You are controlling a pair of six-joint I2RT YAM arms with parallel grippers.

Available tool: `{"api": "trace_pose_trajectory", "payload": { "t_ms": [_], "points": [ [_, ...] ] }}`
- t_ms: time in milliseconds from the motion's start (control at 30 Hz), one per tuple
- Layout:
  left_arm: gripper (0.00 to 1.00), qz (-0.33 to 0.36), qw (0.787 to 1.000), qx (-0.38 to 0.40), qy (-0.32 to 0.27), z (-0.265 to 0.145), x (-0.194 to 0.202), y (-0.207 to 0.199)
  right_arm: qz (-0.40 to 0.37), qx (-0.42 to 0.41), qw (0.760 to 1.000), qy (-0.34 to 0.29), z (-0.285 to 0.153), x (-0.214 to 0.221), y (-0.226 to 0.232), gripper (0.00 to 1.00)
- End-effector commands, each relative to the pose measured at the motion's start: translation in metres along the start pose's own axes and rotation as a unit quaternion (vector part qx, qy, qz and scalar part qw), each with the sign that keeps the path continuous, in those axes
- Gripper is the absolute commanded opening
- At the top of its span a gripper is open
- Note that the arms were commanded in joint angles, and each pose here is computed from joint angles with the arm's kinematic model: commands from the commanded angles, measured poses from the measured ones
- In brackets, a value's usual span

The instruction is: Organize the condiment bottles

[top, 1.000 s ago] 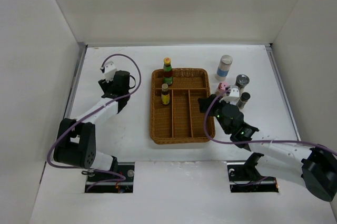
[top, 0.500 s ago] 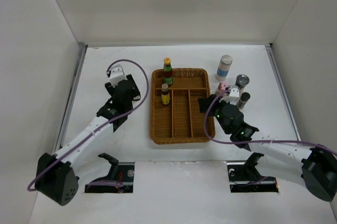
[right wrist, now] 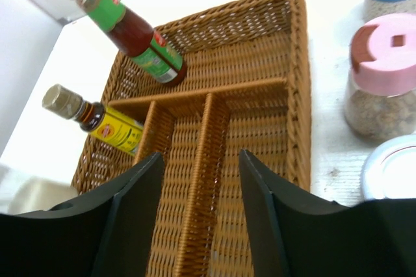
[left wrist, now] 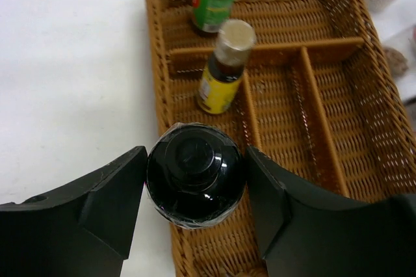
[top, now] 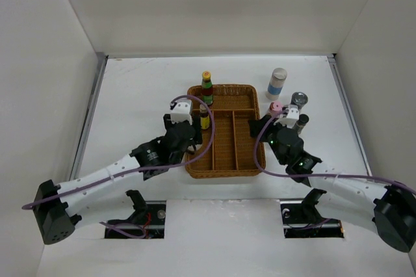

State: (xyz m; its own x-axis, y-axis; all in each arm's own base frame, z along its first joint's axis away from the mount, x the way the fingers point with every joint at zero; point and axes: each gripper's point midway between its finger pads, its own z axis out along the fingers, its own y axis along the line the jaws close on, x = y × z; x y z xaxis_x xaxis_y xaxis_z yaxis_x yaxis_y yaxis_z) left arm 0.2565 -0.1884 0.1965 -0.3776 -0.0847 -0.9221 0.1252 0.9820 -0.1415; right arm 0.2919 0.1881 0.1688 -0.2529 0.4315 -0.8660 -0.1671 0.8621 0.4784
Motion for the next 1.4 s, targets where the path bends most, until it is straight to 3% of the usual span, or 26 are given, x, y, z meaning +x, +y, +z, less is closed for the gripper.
{"api": "trace_pose_trajectory", "payload": {
  "t_ms": [0, 200, 433, 500, 633, 767, 900, 1133, 1367],
  "points": [
    [0.29, -0.042, 0.997, 0.021, -0.055, -0.004, -0.036, -0.023, 0.021, -0.009, 0.999, -0.031, -0.001, -0.020, 0.006, 0.55],
    [0.30, -0.003, 0.999, 0.026, -0.026, 0.016, -0.008, -0.035, 0.021, 0.002, 0.999, -0.036, -0.002, -0.023, -0.001, 0.56],
    [0.33, 0.040, 0.999, 0.026, 0.014, 0.039, 0.033, -0.040, 0.026, 0.023, 0.997, -0.063, -0.008, -0.052, -0.004, 0.67],
    [0.40, 0.038, 0.999, 0.026, 0.014, 0.042, 0.037, -0.037, 0.019, 0.050, 0.996, -0.068, -0.005, -0.063, -0.010, 0.69],
    [0.62, 0.036, 0.999, 0.027, 0.002, 0.041, 0.036, -0.030, -0.002, 0.109, 0.991, -0.075, 0.009, -0.087, -0.027, 0.71],
    [0.81, 0.019, 0.998, 0.035, -0.045, 0.032, 0.010, -0.024, -0.019, 0.162, 0.982, -0.094, 0.031, -0.122, -0.051, 0.73],
    [0.89, -0.050, 0.988, 0.065, -0.128, 0.016, -0.030, -0.017, -0.066, 0.212, 0.972, -0.078, 0.056, -0.151, -0.075, 0.77],
    [0.89, -0.143, 0.958, 0.069, -0.239, -0.008, -0.065, 0.024, -0.119, 0.239, 0.964, -0.013, 0.108, -0.156, -0.093, 0.88],
    [0.89, -0.169, 0.954, 0.056, -0.243, -0.003, -0.049, 0.041, -0.139, 0.279, 0.949, 0.053, 0.150, -0.133, -0.134, 0.94]
  ]
}}
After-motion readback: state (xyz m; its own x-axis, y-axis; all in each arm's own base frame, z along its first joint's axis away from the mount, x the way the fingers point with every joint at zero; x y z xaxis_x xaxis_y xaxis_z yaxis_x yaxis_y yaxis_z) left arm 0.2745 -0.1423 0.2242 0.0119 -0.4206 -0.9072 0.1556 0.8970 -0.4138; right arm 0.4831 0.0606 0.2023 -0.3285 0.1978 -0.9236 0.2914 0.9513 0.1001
